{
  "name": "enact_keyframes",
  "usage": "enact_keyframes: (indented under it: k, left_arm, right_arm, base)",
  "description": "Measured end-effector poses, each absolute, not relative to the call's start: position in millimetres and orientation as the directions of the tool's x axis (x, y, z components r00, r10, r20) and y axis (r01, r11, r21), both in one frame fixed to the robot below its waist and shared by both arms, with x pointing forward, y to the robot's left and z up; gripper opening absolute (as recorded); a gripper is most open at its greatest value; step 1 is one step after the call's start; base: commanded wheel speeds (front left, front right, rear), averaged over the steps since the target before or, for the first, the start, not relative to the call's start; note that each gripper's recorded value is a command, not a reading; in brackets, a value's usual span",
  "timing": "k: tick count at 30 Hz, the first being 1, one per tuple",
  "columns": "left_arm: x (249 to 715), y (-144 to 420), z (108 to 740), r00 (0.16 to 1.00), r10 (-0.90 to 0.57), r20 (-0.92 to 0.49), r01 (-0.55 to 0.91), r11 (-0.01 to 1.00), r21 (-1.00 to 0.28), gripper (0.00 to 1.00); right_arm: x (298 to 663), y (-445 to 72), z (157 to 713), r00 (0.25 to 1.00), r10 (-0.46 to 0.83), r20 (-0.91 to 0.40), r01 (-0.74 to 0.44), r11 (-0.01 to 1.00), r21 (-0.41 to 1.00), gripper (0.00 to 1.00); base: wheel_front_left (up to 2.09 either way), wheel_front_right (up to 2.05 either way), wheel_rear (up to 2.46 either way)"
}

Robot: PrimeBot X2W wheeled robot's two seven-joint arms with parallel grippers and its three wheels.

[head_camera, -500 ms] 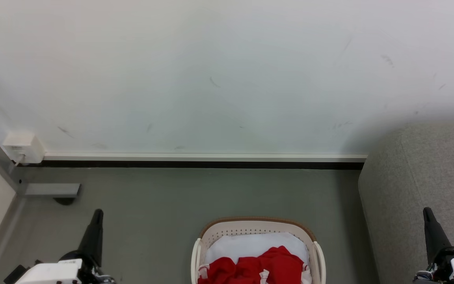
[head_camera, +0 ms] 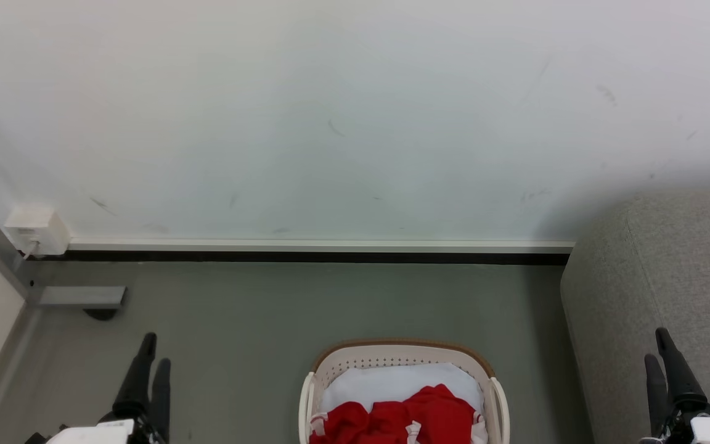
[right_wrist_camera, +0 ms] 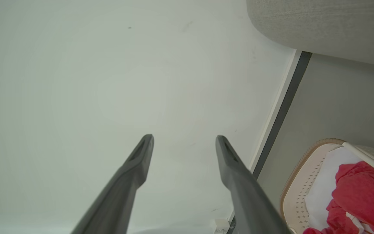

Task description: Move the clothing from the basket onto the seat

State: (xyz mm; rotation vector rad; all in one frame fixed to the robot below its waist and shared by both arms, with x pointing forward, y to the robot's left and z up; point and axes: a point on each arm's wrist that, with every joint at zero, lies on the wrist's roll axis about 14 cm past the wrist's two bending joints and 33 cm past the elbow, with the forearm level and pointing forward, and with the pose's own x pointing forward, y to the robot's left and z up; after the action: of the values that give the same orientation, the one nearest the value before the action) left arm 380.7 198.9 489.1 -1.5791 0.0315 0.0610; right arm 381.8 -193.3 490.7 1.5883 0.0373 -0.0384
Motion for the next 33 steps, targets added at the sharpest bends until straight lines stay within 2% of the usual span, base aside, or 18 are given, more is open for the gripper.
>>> enact_keyframes:
  k: [7,16,20,33]
  left_arm:
    - [383,201,500,0.999,0.046,-0.026,-0.028,0.043,-0.999,1.0]
    - [385,204,514,0.998,0.062,0.015,0.001,0.215,-0.977,1.0]
    - [386,206,518,0.997,0.071,0.029,0.007,0.287,-0.958,1.0]
    - [384,200,524,0.997,0.06,0.046,0.003,0.575,-0.818,1.0]
  right_arm:
    - [384,-186,502,1.0,0.001,-0.014,0.014,0.018,1.0,1.0]
    - [385,-183,512,1.0,0.001,0.017,-0.017,0.141,0.99,1.0]
    - [385,-181,514,1.0,0.02,0.021,-0.026,0.263,0.964,1.0]
    - [384,-169,520,0.997,0.059,0.046,-0.07,0.522,0.85,1.0]
  base:
    - [0.0,0.0,0.0]
    - [0.0,0.0,0.0]
    - [0.0,0.0,0.0]
    - [0.0,0.0,0.0]
